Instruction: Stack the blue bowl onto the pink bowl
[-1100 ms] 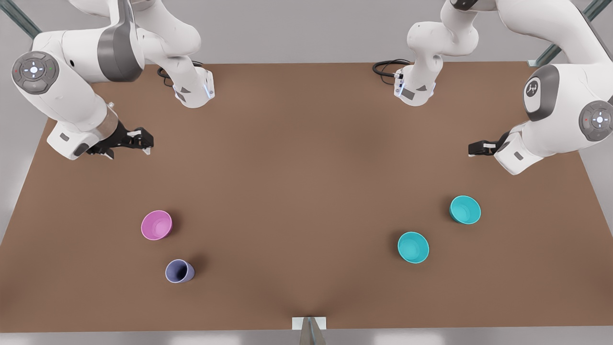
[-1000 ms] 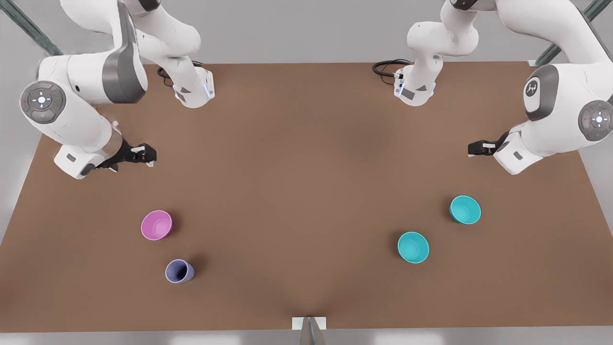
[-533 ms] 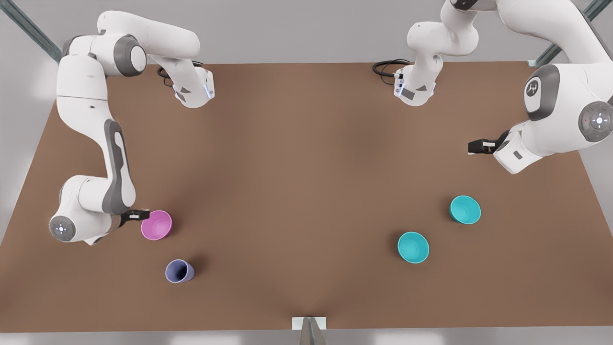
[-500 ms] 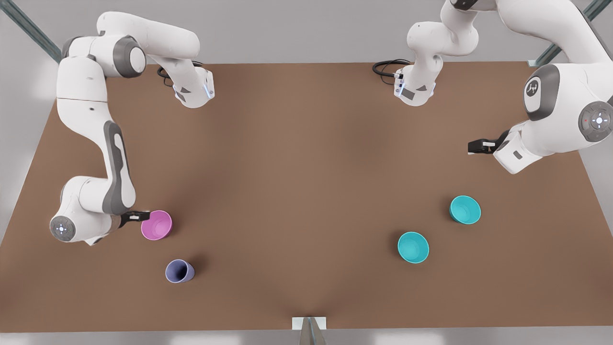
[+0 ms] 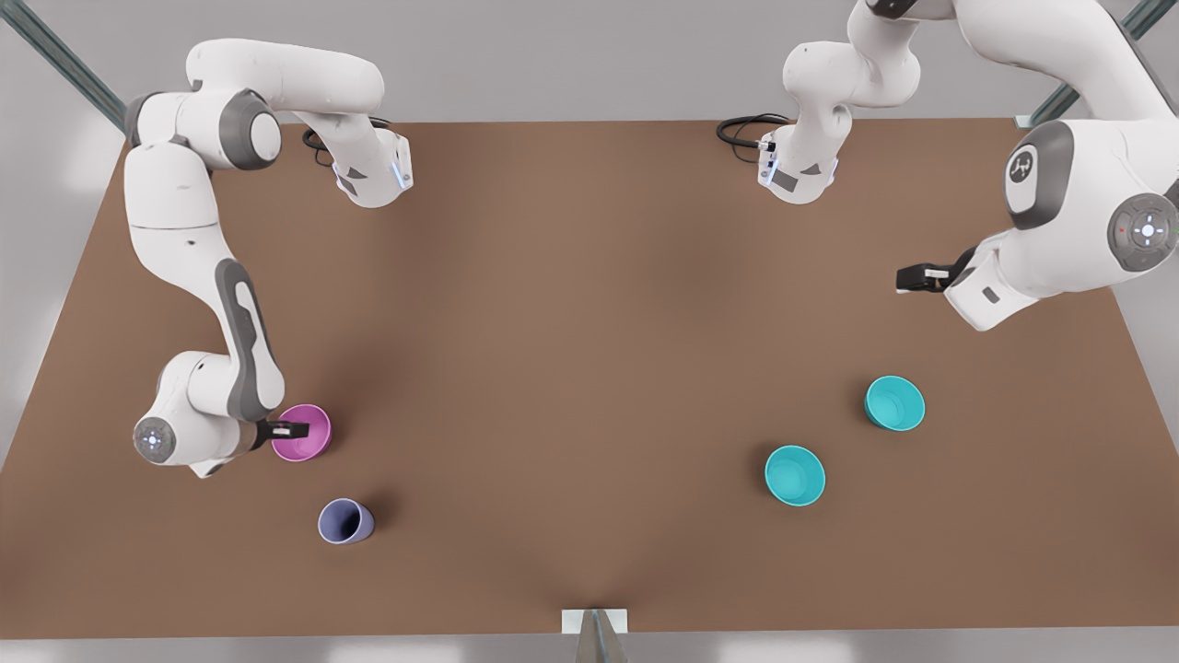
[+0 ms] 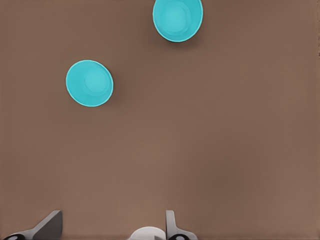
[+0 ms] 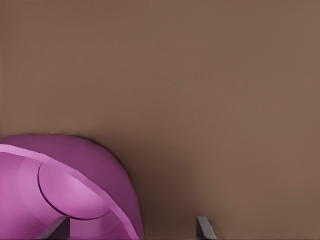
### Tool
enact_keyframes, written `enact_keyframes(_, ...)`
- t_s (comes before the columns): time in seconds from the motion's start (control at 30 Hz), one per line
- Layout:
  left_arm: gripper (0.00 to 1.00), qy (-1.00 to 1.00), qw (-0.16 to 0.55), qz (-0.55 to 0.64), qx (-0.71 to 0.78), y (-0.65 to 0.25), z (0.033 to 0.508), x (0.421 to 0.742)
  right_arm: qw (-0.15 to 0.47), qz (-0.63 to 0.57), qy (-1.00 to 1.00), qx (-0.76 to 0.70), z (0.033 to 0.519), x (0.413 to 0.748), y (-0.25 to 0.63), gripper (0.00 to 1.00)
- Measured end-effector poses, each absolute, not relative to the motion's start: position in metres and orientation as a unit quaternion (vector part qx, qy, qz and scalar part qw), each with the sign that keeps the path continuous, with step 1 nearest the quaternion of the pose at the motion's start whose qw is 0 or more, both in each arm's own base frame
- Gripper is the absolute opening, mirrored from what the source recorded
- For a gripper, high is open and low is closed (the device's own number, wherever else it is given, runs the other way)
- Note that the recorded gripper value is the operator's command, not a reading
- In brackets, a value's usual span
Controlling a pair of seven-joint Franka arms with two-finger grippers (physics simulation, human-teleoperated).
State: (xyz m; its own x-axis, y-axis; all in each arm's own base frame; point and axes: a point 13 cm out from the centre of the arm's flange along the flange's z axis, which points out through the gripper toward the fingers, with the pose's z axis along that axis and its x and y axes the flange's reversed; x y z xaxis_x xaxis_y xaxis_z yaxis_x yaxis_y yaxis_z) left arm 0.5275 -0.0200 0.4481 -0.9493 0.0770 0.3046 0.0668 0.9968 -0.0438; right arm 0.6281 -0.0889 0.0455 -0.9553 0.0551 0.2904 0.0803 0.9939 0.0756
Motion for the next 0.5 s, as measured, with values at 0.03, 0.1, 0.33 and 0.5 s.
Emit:
enact_keyframes(0.03, 1.0, -0.987, 0.155, 0.016, -0.038, -0.021, 0.448, 0.527, 0.144, -0.044, -0.988, -0.035, 0.045, 0.629, -0.089, 0.54)
enact_keyframes(0.1, 1.0, -0.987, 0.156, 0.017, -0.039, -0.022, 0.449, 0.526, 0.142, -0.047, -0.988, -0.035, 0.046, 0.63, -0.087, 0.28)
enact_keyframes(0.33, 1.0, -0.986, 0.16, 0.019, -0.04, -0.024, 0.449, 0.524, 0.132, -0.051, -0.989, -0.029, 0.058, 0.638, -0.086, 0.21)
enact_keyframes(0.5, 1.0, -0.986, 0.162, 0.023, -0.034, -0.019, 0.448, 0.524, 0.134, -0.058, -0.989, 0.023, 0.125, 0.618, -0.011, 0.21)
